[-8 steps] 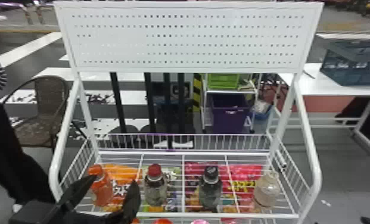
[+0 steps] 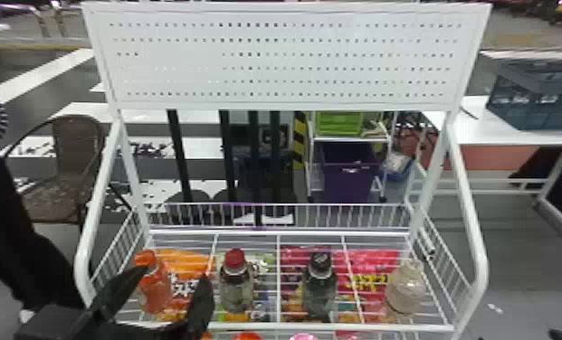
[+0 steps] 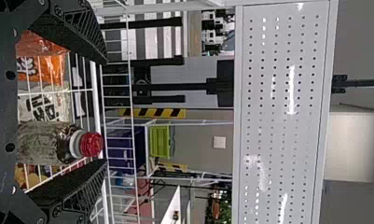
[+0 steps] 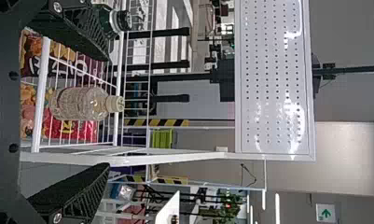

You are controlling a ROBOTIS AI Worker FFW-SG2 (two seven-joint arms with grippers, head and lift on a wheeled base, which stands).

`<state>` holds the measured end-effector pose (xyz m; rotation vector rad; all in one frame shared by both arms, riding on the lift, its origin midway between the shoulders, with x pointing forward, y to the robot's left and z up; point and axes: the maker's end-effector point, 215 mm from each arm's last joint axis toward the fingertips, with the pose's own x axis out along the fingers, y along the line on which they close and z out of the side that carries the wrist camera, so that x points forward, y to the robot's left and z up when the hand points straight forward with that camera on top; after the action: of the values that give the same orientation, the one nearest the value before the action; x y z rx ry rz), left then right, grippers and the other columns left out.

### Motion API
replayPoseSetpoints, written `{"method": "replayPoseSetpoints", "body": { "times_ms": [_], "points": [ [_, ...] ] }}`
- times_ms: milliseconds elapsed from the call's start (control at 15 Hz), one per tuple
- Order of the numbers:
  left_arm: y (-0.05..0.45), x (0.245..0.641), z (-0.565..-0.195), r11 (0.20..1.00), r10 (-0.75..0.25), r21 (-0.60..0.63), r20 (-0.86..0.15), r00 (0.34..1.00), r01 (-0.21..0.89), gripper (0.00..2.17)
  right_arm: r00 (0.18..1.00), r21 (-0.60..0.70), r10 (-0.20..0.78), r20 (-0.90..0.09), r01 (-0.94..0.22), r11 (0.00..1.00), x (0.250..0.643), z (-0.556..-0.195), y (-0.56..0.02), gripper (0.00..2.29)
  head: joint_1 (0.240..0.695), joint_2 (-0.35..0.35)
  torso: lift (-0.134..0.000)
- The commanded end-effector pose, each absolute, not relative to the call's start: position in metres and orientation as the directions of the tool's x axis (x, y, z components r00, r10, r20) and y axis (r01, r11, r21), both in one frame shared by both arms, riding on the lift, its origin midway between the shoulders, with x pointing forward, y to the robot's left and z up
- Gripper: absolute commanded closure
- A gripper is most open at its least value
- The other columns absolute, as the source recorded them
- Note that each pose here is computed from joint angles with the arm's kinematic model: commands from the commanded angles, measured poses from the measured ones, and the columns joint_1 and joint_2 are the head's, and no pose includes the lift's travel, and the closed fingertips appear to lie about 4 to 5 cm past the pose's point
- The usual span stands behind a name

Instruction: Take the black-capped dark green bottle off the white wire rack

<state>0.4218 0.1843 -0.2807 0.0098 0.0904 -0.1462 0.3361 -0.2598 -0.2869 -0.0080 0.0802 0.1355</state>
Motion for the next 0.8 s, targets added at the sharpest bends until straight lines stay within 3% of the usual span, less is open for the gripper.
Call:
{"method": "replayPoseSetpoints", "body": {
  "times_ms": [0, 267, 467, 733],
  "points": [
    [0.185, 0.422, -0.281, 0.99, -0.143, 0.003, -0.092, 0.985, 0.144, 0.14, 0.987, -0.003, 0.132, -0.087, -0.133, 0.991, 0.336, -0.29, -0.261, 0.09, 0.499, 0.0, 0.0],
    [0.184, 0.422, -0.282, 0.989, -0.144, 0.003, -0.092, 0.985, 0.145, 0.14, 0.978, 0.046, 0.174, -0.112, -0.17, 0.984, 0.346, -0.34, -0.23, 0.09, 0.499, 0.0, 0.0],
    [0.183, 0.423, -0.281, 0.989, -0.145, 0.002, -0.09, 0.985, 0.146, 0.14, 0.97, 0.055, 0.235, -0.058, -0.232, 0.971, 0.36, -0.384, -0.168, 0.11, 0.499, 0.0, 0.0],
    [0.181, 0.424, -0.282, 0.989, -0.149, 0.001, -0.09, 0.985, 0.15, 0.14, 0.971, 0.06, 0.233, 0.045, -0.235, 0.97, 0.392, -0.404, -0.117, 0.13, 0.499, 0.0, 0.0]
  ]
}}
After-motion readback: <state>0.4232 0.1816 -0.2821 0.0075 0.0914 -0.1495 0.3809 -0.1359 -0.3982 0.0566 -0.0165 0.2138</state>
